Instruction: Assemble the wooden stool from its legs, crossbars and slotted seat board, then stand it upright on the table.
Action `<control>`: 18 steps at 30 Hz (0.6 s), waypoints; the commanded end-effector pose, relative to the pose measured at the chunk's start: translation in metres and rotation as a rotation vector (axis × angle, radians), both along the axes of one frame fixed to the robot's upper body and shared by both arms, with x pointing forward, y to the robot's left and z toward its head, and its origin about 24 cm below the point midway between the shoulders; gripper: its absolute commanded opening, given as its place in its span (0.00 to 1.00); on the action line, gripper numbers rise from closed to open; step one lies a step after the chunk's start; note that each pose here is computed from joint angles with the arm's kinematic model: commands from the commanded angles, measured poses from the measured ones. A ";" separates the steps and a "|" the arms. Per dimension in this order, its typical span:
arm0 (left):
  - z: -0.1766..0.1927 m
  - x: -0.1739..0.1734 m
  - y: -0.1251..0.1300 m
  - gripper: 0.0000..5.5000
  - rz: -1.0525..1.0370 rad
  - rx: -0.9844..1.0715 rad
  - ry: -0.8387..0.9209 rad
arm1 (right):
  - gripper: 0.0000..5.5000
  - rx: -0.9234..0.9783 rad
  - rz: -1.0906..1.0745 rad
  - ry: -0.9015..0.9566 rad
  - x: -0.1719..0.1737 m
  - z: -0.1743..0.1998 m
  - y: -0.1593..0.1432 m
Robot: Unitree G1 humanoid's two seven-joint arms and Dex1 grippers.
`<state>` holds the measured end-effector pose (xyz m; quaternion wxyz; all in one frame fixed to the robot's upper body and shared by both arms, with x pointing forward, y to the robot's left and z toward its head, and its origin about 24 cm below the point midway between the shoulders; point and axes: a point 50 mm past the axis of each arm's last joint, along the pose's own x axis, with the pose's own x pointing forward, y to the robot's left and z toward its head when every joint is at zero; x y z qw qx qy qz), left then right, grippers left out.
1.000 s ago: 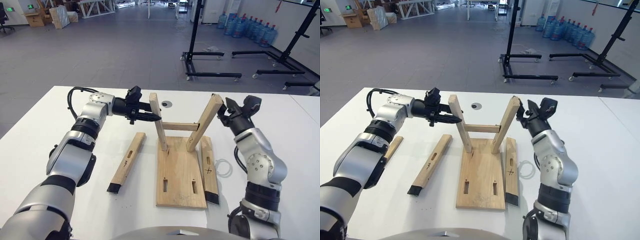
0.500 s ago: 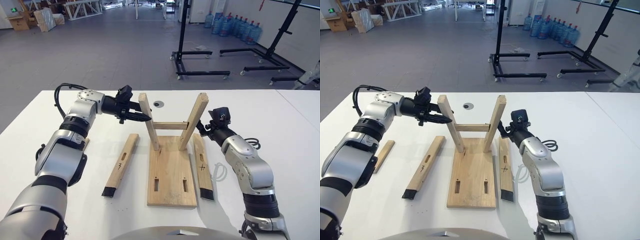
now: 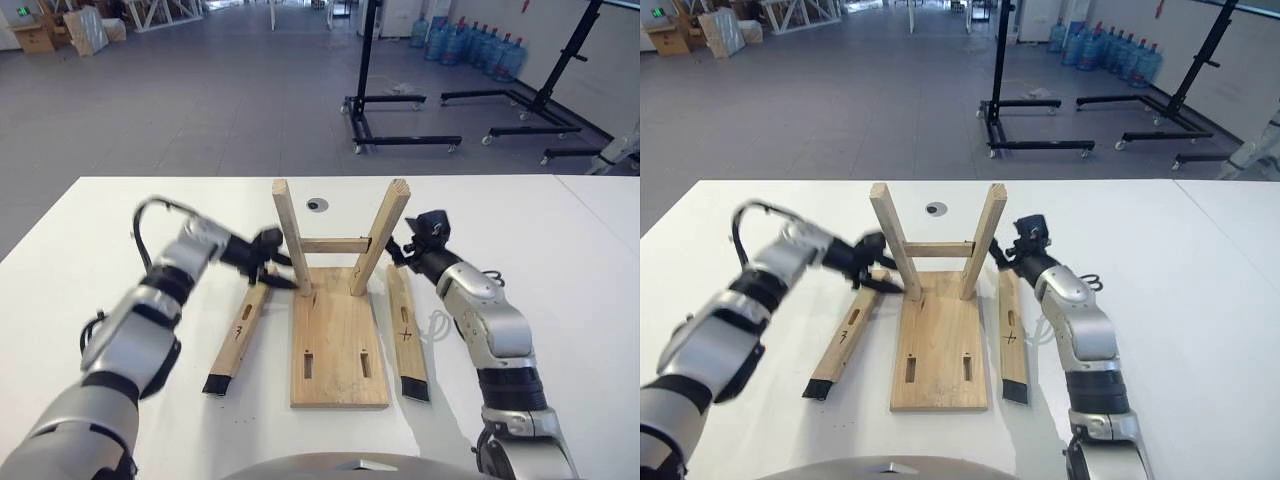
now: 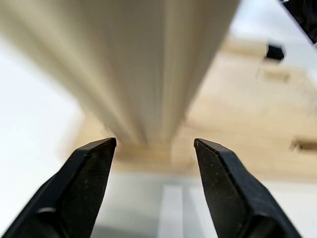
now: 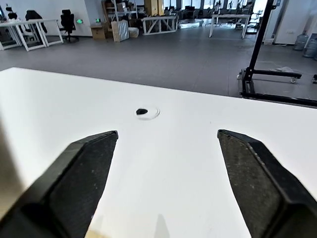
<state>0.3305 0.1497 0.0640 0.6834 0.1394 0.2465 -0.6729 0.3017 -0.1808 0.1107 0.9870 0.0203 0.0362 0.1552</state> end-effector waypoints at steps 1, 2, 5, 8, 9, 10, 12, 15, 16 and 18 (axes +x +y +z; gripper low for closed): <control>0.029 0.010 0.015 0.64 0.060 -0.025 -0.113 | 0.79 0.076 -0.003 -0.095 0.006 0.020 0.003; 0.032 0.009 0.020 0.66 0.072 -0.025 -0.127 | 0.82 0.068 -0.003 -0.100 0.006 0.021 0.003; 0.040 0.005 0.035 0.74 0.101 -0.023 -0.157 | 0.86 0.037 -0.039 -0.100 0.005 0.019 -0.005; 0.047 -0.003 0.056 0.74 0.141 -0.005 -0.190 | 0.86 0.048 -0.094 -0.137 0.006 0.026 -0.017; 0.048 -0.006 0.062 0.74 0.151 0.005 -0.195 | 0.86 0.055 -0.104 -0.149 0.006 0.028 -0.019; 0.049 -0.010 0.068 0.74 0.159 0.019 -0.200 | 0.86 0.059 -0.117 -0.159 0.006 0.030 -0.022; 0.051 -0.020 0.080 0.74 0.183 0.038 -0.209 | 0.86 0.057 -0.153 -0.172 0.006 0.033 -0.030; 0.055 -0.034 0.102 0.74 0.304 0.088 -0.265 | 0.86 0.070 -0.210 -0.215 0.002 0.043 -0.043; 0.055 -0.039 0.111 0.74 0.384 0.122 -0.310 | 0.86 0.076 -0.222 -0.231 -0.001 0.047 -0.047; 0.051 -0.053 0.129 0.74 0.566 0.163 -0.389 | 0.86 0.077 -0.235 -0.246 -0.006 0.049 -0.050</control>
